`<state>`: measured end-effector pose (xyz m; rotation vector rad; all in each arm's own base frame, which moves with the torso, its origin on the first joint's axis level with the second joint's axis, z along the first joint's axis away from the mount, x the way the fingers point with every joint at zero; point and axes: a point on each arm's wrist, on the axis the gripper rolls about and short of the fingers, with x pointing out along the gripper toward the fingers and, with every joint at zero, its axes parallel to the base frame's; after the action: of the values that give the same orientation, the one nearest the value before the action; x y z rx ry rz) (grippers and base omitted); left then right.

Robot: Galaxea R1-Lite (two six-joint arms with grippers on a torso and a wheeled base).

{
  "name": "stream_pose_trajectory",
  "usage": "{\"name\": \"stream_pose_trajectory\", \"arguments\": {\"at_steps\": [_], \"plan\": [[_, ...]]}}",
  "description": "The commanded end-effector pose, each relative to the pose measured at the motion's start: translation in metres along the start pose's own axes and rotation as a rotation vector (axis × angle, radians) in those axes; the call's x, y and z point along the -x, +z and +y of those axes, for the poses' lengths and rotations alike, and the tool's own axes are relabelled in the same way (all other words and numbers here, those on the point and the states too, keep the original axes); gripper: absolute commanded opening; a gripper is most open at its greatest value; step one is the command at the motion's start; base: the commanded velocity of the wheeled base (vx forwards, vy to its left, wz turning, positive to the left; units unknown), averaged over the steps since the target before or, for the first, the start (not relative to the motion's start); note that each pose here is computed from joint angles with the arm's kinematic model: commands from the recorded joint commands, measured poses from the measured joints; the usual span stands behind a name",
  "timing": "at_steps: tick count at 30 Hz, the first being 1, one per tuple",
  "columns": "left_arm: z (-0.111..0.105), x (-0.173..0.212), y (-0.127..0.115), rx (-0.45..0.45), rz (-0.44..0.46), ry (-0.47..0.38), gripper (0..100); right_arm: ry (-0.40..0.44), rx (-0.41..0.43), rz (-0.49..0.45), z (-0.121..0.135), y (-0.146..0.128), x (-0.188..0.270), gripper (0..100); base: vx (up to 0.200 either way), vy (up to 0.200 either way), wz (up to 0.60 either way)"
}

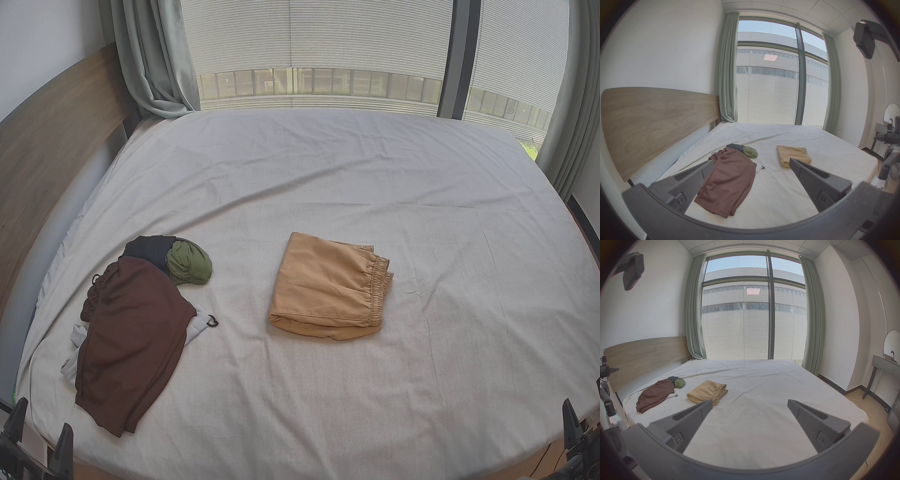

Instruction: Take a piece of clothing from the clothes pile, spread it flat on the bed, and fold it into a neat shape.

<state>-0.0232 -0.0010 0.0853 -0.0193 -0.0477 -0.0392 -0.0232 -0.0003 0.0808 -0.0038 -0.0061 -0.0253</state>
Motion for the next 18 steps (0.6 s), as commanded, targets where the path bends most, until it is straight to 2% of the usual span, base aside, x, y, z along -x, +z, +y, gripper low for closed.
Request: {"name": "stream_pose_trajectory", "arguments": {"at_steps": [1, 6, 18], "plan": [[0.001, -0.0001, -0.0094, -0.07, 0.049, 0.041, 100, -0.001, 0.001, 0.005, 0.0, -0.0052, -0.0003, 100, 0.0, 0.0, 0.0], [0.0013, 0.0, -0.0098, -0.036, 0.054, 0.053, 100, -0.001, -0.001, 0.005, 0.0, -0.0052, -0.0003, 100, 0.0, 0.0, 0.0], [0.0013, 0.0, -0.0096, -0.044, 0.053, 0.046, 100, 0.005, 0.009, 0.005, 0.0001, -0.0049, -0.0002, 100, 0.0, 0.0, 0.0]]}}
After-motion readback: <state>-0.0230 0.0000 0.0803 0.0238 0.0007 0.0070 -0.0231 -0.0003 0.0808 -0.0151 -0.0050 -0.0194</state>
